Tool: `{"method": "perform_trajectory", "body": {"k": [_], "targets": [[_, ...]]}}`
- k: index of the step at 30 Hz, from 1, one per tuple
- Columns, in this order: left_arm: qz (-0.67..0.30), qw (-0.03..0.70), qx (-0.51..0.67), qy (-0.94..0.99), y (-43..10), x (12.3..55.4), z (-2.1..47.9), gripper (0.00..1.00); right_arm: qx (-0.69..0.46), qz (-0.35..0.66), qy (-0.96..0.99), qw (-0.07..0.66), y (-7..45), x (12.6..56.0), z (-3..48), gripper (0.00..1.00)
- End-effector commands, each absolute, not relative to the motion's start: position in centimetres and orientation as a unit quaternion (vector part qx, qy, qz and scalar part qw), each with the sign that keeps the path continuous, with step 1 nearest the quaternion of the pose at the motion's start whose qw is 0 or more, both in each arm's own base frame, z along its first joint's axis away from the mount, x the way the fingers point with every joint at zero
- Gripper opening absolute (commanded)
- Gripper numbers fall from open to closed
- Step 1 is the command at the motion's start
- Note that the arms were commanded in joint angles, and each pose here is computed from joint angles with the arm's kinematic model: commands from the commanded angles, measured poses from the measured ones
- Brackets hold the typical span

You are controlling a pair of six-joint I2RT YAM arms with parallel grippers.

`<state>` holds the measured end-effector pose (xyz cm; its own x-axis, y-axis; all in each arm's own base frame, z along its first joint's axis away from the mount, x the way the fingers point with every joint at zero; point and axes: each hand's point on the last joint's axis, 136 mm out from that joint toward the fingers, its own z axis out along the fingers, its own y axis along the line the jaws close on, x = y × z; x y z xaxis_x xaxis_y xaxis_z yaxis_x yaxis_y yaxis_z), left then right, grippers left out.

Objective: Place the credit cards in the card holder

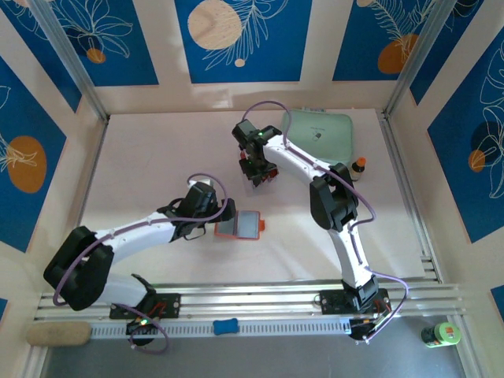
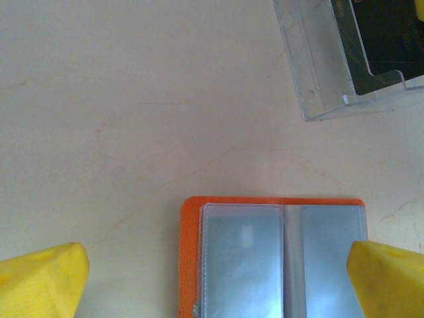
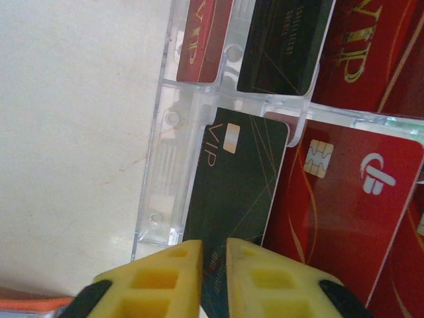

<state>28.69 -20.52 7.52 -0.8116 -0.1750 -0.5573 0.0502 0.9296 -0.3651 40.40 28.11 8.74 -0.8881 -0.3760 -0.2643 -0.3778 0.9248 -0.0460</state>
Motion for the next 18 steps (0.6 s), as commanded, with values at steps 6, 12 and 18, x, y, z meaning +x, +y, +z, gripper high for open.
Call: {"method": "perform_trajectory", "body": {"k": [6,12,18], "targets": [[-0.183,0.318,-0.037,0.929,-20.1,28.7,8.0,1.00,-0.200,0.018,0.972,0.125,28.9,39.9,9.4,0.16],[-0.176,0.321,-0.030,0.930,-19.9,28.8,8.1,1.00,-0.215,-0.015,0.963,0.159,28.7,40.2,12.0,0.22],[-0.176,0.321,-0.027,0.930,-19.9,28.6,8.0,1.00,-0.225,-0.061,0.959,0.161,27.9,40.9,12.0,0.26]]}}
